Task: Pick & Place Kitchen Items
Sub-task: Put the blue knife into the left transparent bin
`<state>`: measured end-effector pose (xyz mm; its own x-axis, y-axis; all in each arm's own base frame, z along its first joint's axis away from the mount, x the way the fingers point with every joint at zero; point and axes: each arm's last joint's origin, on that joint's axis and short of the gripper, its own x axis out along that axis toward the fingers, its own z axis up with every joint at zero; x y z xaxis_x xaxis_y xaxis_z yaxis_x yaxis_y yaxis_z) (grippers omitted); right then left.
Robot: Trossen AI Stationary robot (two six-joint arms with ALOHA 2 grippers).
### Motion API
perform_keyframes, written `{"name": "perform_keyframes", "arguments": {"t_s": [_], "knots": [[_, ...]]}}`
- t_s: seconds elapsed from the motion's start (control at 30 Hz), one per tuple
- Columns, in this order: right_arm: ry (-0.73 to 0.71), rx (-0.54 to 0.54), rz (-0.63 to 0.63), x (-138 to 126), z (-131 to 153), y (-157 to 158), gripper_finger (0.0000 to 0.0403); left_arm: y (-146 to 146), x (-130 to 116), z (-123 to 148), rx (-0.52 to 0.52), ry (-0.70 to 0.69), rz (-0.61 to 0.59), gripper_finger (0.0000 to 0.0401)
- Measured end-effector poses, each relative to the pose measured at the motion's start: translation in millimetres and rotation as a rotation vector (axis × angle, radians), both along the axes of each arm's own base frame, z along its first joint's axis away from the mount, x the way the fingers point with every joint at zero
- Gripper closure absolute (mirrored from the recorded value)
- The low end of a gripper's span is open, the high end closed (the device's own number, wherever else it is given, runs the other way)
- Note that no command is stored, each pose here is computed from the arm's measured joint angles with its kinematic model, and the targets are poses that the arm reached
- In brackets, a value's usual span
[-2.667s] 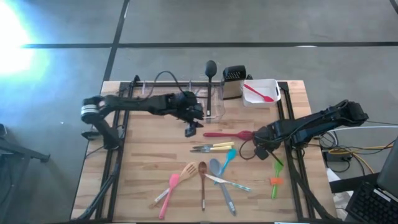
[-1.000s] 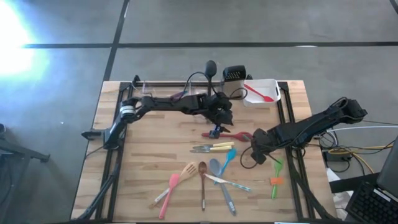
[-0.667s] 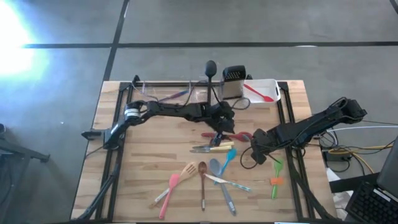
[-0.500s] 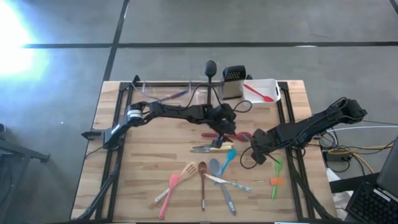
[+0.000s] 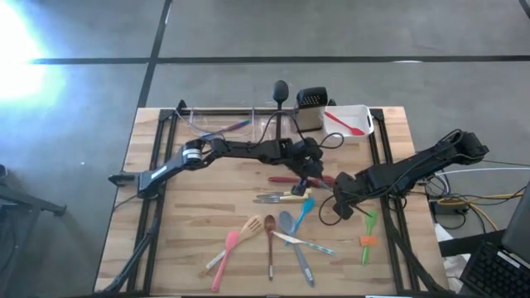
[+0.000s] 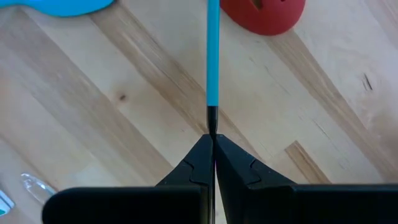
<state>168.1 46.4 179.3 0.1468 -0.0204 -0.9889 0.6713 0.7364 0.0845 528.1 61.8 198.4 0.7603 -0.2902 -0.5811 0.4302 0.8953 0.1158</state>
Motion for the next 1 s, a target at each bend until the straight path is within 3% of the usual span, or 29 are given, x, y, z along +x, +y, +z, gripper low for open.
{"name": "perform_keyframes", "arguments": {"t_s": [0.27, 0.57, 0.8, 1.0], "knots": [[-0.008, -0.015, 0.004, 1, 0, 0, 0.0395, 2, 11, -30, -0.009, 0.054, 0.001, 0.0224], [-0.032, -0.017, 0.024, 3, 0, 0, 0.0395, 4, 19, -22, 0.038, 0.003, 0.031, 0.0224], [-0.034, -0.017, 0.029, 3, 0, 0, 0.0395, 2, 18, -18, -0.022, 0.015, -0.024, 0.0224], [-0.051, -0.013, 0.032, 5, 0, 1, 0.0395, -1, 18, -18, -0.006, 0.004, -0.039, 0.0224]]}}
